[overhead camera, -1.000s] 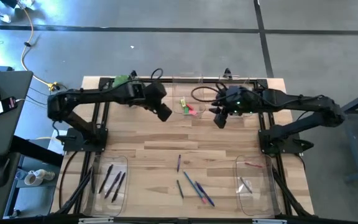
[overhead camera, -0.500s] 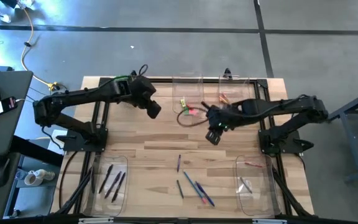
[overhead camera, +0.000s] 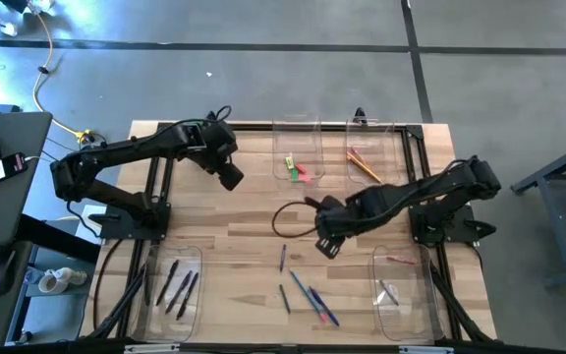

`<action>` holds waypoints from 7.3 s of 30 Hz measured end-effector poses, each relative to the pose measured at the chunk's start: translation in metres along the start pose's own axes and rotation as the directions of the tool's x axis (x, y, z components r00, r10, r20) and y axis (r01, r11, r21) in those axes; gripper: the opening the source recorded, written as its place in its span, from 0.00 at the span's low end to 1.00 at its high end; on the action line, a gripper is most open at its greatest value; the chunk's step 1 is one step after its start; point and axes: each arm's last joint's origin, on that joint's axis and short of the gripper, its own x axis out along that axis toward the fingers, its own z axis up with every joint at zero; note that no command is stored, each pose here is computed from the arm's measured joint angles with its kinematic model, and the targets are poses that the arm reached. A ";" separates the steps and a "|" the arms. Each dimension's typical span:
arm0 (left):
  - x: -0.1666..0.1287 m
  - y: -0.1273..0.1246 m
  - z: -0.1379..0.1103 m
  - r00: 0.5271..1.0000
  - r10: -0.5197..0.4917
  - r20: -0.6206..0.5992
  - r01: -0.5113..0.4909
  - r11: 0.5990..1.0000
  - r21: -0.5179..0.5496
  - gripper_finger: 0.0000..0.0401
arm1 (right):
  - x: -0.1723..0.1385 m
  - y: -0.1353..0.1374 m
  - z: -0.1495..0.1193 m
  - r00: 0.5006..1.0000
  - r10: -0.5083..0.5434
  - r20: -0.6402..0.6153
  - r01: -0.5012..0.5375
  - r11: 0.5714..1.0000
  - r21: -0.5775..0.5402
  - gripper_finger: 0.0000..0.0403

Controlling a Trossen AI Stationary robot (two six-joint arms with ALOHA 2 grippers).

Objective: Sort crayons/erasers/pens/pencils in bins
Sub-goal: Put the blue pen into the bottom left transparent bin

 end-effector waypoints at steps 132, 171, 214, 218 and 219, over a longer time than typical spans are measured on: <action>-0.003 -0.049 -0.002 0.895 -0.445 -0.032 0.369 0.699 0.613 0.40 | 0.046 0.119 -0.035 0.972 -0.224 0.070 0.203 0.952 0.228 0.06; -0.038 -0.117 0.020 0.538 -0.780 0.321 0.408 0.574 0.710 0.40 | -0.115 0.047 0.006 0.797 -0.085 0.598 0.092 0.996 0.020 0.06; -0.076 -0.150 0.017 0.222 -0.691 0.688 0.224 0.723 0.653 0.40 | -0.149 -0.016 0.082 0.797 0.350 0.492 -0.018 0.828 -0.560 0.06; -0.077 -0.150 0.018 0.213 -0.690 0.692 0.223 0.724 0.653 0.40 | -0.145 -0.017 0.087 0.799 0.374 0.471 -0.032 0.808 -0.588 0.06; -0.077 -0.150 0.018 0.213 -0.689 0.692 0.223 0.724 0.652 0.40 | -0.145 -0.017 0.088 0.799 0.374 0.471 -0.030 0.807 -0.590 0.06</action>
